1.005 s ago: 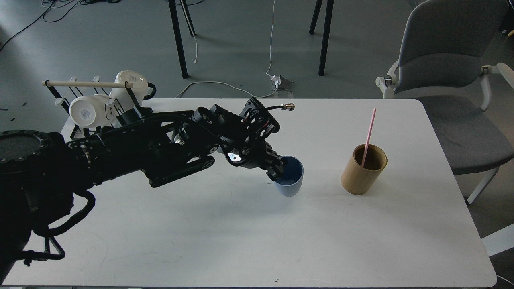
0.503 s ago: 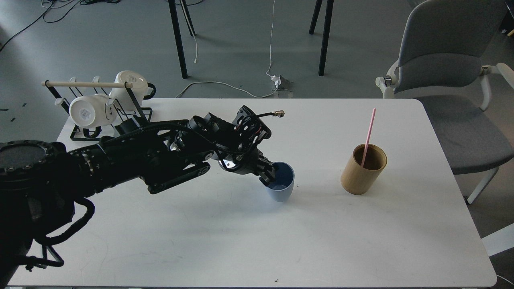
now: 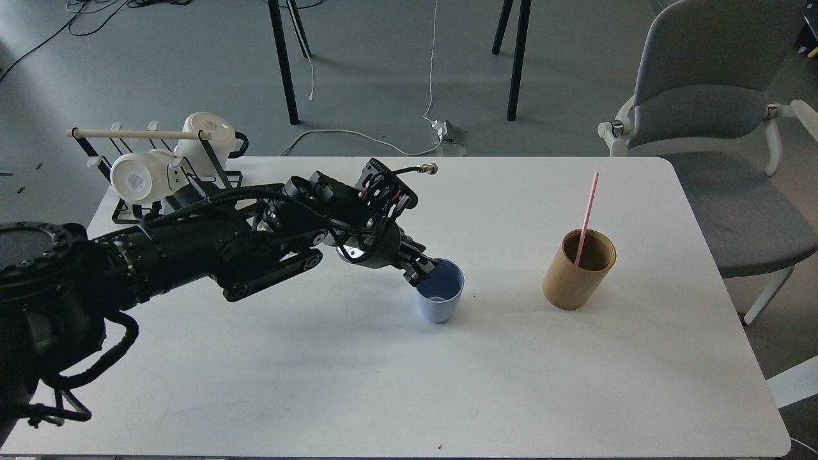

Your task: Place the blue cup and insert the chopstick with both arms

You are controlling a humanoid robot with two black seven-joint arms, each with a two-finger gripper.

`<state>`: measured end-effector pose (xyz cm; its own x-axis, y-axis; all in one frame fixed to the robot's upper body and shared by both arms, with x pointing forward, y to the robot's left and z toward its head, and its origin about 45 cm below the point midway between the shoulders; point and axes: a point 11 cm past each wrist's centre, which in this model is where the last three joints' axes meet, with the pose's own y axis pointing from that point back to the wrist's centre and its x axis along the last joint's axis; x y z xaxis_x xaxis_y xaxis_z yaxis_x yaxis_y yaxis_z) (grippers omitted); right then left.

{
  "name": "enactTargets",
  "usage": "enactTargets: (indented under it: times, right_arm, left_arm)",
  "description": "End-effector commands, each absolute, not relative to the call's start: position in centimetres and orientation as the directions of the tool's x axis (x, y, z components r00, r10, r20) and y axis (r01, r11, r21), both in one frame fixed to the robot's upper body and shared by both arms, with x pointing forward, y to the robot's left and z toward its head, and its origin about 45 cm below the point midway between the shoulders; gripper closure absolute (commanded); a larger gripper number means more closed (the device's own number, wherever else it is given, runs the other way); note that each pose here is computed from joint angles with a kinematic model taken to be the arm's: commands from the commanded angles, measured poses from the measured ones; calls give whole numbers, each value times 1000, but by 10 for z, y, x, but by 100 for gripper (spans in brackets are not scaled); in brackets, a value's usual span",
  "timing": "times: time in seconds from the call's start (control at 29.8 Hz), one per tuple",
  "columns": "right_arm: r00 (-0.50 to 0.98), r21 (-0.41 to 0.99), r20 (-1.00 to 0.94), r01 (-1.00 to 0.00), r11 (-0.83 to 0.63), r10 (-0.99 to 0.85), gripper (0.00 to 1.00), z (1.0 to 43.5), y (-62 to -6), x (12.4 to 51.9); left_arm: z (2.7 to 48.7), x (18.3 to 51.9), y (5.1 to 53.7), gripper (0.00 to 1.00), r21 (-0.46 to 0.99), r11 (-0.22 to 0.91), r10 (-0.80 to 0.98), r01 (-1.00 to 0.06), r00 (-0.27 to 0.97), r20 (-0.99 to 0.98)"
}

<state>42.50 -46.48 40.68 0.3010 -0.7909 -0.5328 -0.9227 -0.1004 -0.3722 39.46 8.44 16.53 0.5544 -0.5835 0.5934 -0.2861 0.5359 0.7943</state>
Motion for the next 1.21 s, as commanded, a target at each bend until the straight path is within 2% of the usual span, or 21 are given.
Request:
enactTargets:
  times: [0.0,0.03,0.07,0.17,0.3,0.47,0.57,0.77,0.9,1.04,1.17]
  right_arm:
    - [291,-358,-462,-926,-124,-838,0,416,-471,420]
    - [288,-346,-430,-928,-139,-855,0,419,-473,417]
    - [286,-316,-375,-934,-168,-882,0,422,-473,413]
    - [303,-239,-248,-940,-244,-920,1,423,-460,407]
    - [259,-187,-134,-954,-233,-956,1,428,-449,405]
    - [294,-125,175,-940,-318,-940,1,432,-412,400]
    - [351,-38,383,-918,-394,-855,1,419,-380,391]
    - [402,147,664,-897,-417,-631,1,368,-347,380]
    - [461,262,756,-864,-429,-466,1,330,-343,371]
    - [483,312,814,-832,-459,-322,2,309,-340,363]
    - [511,385,835,-807,-447,-203,8,282,-345,355]
  left_arm:
    - [198,409,75,15,693,648,-397,-316,637,661]
    - [210,415,74,5,648,686,-315,-332,667,675]
    - [227,425,78,1,584,726,-199,-362,703,683]
    - [259,442,81,0,425,806,64,-413,773,631]
    - [307,460,86,0,160,861,381,-484,820,427]
    - [348,476,115,0,-108,809,587,-578,804,95]
    - [343,486,151,0,-174,726,658,-665,746,-108]
    - [337,509,218,0,-259,494,707,-830,557,-436]
    - [332,516,252,0,-291,343,654,-893,449,-608]
    - [333,517,278,0,-314,238,585,-919,394,-709]
    - [337,518,281,0,-327,212,559,-921,389,-732]
